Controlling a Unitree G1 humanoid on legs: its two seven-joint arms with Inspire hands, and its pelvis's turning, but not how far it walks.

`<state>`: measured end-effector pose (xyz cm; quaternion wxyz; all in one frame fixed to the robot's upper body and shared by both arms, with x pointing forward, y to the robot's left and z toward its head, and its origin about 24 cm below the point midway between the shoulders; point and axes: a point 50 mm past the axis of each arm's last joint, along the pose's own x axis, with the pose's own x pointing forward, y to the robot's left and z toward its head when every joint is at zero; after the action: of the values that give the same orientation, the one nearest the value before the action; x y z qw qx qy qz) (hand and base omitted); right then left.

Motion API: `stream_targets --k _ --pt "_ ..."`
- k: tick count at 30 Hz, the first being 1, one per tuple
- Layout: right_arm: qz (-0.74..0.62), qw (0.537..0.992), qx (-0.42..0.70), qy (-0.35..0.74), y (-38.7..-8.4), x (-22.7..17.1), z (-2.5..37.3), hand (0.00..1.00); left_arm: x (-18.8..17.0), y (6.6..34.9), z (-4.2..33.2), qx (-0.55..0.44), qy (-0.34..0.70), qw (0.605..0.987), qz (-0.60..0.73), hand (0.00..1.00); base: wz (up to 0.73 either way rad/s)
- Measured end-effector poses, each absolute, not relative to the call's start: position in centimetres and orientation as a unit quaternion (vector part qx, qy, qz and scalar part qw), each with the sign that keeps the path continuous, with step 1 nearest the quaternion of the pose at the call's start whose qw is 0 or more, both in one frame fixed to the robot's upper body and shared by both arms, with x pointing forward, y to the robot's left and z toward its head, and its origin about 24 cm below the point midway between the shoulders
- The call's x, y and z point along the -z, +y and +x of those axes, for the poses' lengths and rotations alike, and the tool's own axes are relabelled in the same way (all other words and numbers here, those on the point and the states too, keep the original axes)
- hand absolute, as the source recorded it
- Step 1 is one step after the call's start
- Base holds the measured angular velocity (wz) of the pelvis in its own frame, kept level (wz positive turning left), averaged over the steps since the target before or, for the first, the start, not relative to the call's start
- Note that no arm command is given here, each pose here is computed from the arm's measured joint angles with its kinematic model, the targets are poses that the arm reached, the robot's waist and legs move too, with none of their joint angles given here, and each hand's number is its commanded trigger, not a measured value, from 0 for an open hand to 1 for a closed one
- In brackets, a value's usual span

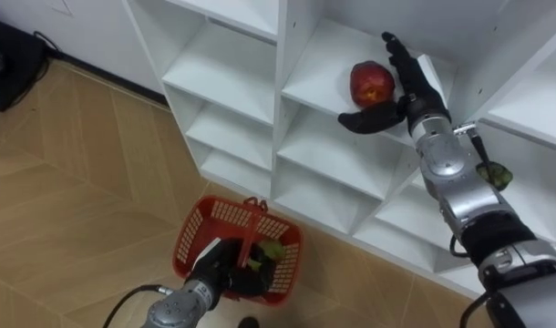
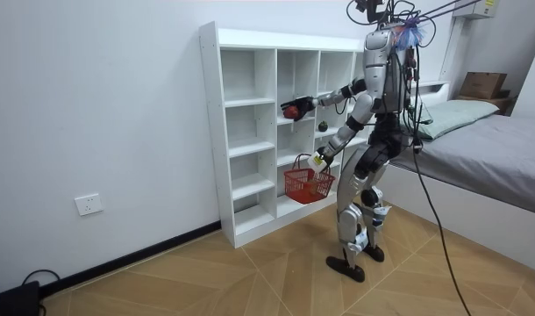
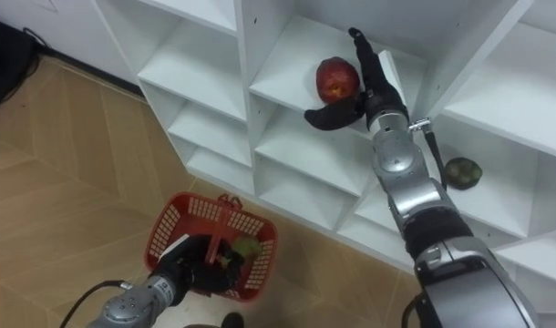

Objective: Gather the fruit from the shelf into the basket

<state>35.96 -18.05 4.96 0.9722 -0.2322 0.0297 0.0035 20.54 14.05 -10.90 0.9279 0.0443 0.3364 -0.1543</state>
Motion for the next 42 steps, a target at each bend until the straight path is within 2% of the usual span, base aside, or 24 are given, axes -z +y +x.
stream_targets --k 1,3,15,42 --pt "-0.232 0.972 -0.003 0.03 -18.1 -4.9 36.0 0.64 10.9 14.1 20.5 0.153 0.336 0.928 0.043 1.0 0.0" --pt "-0.232 0.972 -0.002 0.029 -18.1 -5.0 36.0 1.0 10.9 14.1 20.5 0.153 0.337 0.928 0.042 1.0 0.0" --pt "-0.236 0.971 0.027 0.019 -19.6 -6.4 36.6 1.0 10.9 14.0 20.5 0.153 0.337 0.928 0.038 1.0 0.0" --pt "-0.226 0.974 0.017 0.011 -18.7 -6.5 36.7 1.0 10.8 13.5 20.6 0.172 0.336 0.925 0.047 1.0 0.0"
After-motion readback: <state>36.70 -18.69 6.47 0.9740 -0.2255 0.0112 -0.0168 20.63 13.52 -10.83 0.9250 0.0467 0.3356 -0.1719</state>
